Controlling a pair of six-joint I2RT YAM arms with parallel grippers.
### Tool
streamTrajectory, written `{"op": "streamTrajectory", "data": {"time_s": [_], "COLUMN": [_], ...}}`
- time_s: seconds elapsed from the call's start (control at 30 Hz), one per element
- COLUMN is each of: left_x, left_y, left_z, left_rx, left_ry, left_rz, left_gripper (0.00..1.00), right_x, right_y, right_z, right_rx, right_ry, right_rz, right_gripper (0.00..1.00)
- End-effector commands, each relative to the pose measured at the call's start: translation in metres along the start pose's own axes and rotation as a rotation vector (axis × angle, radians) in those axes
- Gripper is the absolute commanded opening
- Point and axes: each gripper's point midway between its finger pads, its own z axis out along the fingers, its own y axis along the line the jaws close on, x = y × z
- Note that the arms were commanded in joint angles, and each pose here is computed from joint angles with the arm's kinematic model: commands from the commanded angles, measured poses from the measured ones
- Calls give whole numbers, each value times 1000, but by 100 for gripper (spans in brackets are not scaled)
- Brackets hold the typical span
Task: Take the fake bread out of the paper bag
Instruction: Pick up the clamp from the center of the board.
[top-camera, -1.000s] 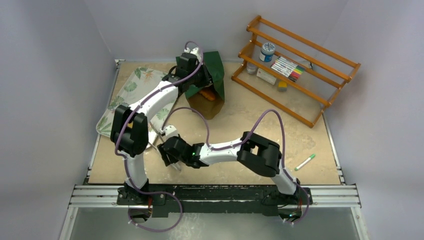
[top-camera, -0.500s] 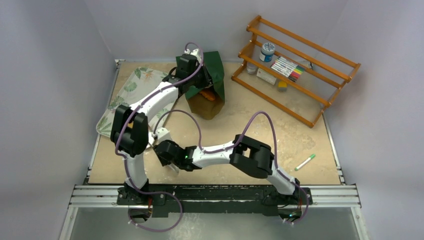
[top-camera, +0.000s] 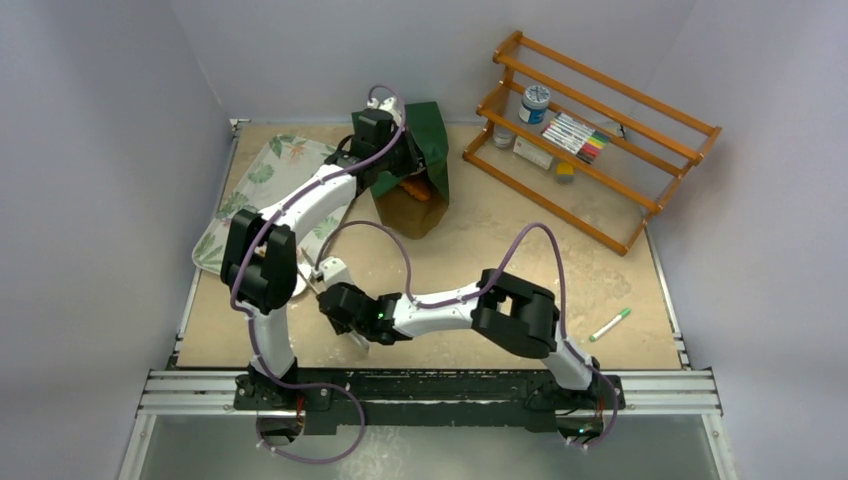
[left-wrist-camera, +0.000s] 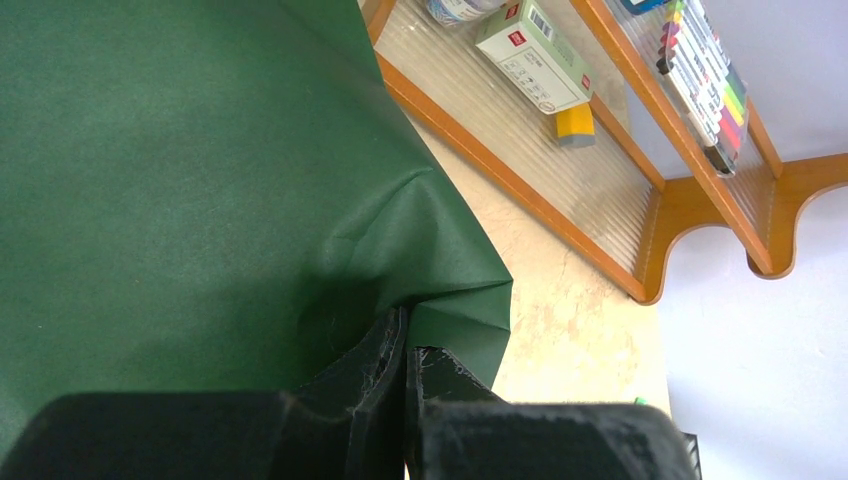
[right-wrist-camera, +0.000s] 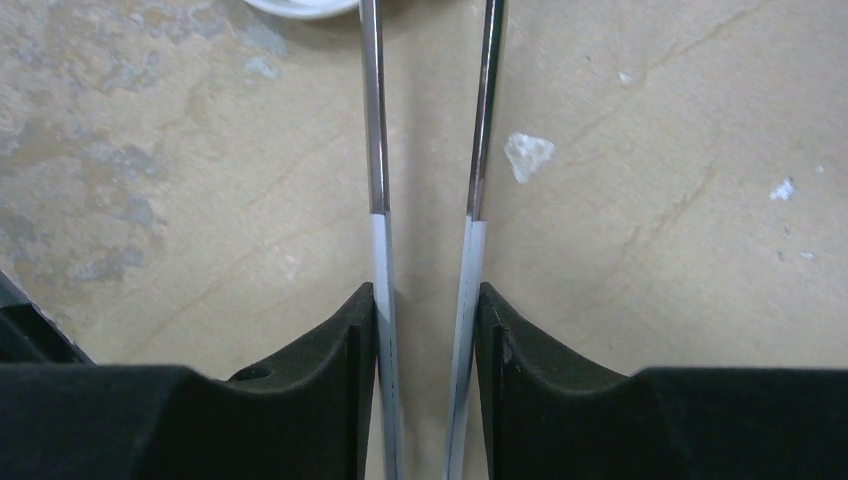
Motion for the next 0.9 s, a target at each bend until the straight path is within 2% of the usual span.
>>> {"op": "streamTrajectory", "data": {"time_s": [0.0, 0.53, 0.87], "left_x": [-32, -25, -19], "left_y": [-18, -6, 2], "left_z": [-13, -6, -5], "left_rx": [52, 12, -4], "left_ry": [-90, -70, -69], "left_rz": [-8, 6, 18], "left_gripper": [0, 0, 0], "right_x": [-23, -23, -19], "right_y": [-5, -11, -20], "right_z": [-27, -76, -131], "right_rx": [21, 10, 43], "right_ry": [-39, -43, -29], "right_rz": [42, 92, 136], "right_gripper": [39, 36, 34]}}
